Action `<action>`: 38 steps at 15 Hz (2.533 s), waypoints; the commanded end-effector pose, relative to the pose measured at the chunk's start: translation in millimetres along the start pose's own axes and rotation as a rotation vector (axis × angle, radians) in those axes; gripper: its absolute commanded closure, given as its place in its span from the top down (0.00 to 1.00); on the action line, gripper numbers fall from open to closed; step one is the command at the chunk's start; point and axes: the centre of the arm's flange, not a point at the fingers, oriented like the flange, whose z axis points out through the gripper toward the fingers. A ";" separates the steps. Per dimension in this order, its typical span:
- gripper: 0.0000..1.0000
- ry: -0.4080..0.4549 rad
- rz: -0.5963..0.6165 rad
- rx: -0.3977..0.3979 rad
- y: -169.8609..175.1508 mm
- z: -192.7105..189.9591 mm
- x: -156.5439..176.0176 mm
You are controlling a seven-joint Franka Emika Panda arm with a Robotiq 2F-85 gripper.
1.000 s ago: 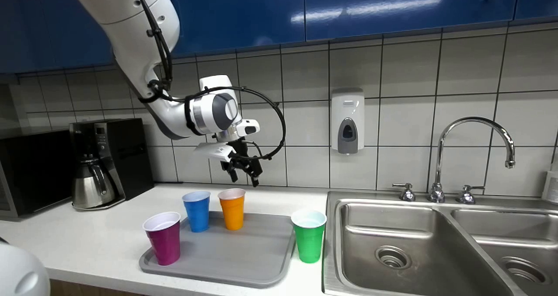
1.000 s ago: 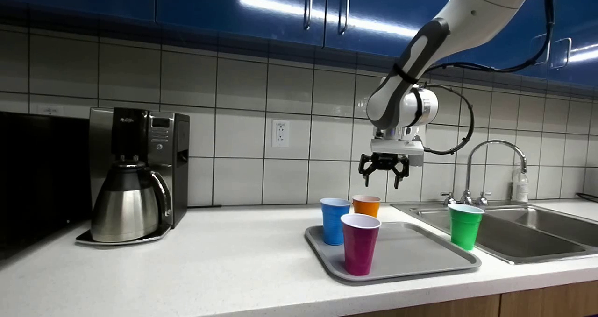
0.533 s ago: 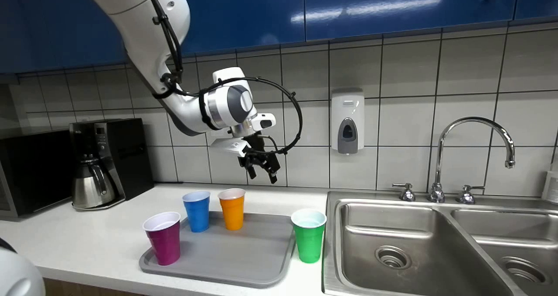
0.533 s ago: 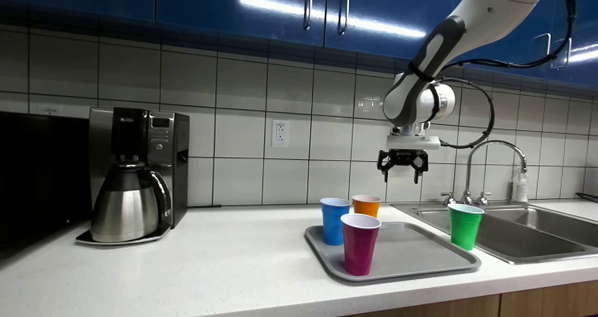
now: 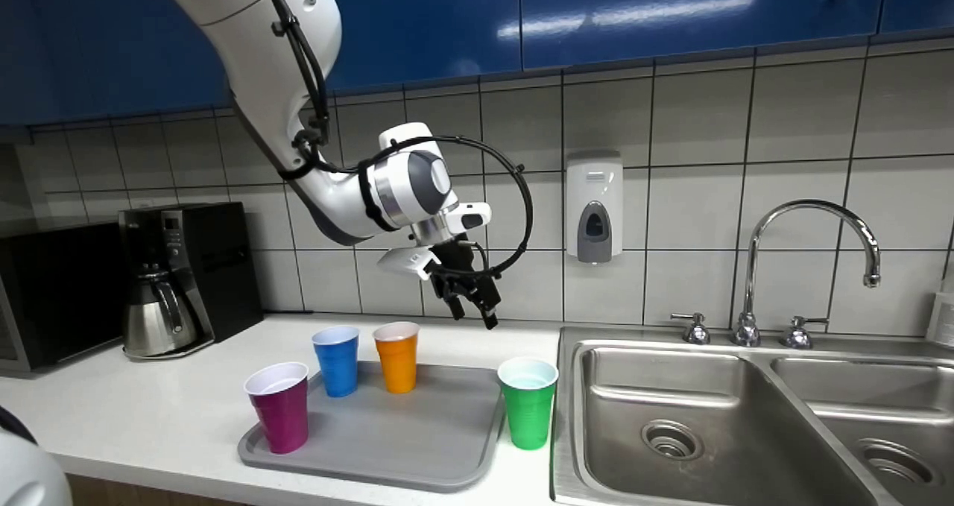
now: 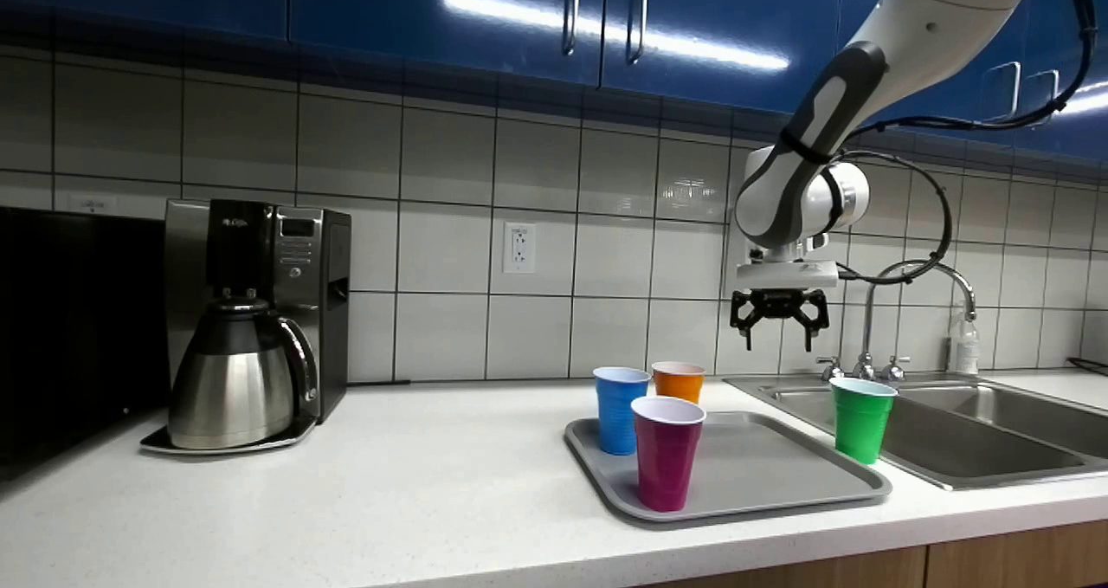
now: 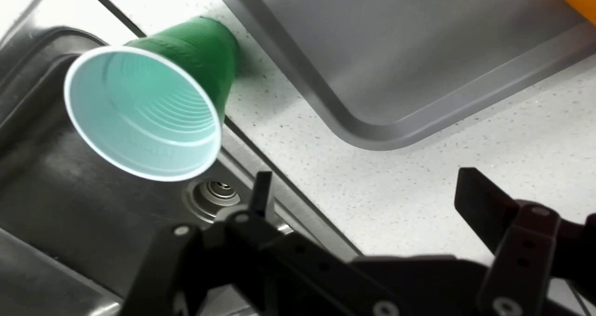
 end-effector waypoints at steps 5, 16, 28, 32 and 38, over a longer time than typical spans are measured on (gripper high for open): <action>1.00 -0.023 0.160 -0.063 36.5 6.9 -12.0; 1.00 -0.043 0.268 -0.097 60.1 22.0 -4.4; 1.00 -0.104 0.285 -0.137 70.6 62.1 -6.7; 0.75 -0.109 0.276 -0.143 69.1 67.7 -8.3; 0.34 -0.115 0.269 -0.152 67.2 71.0 -9.9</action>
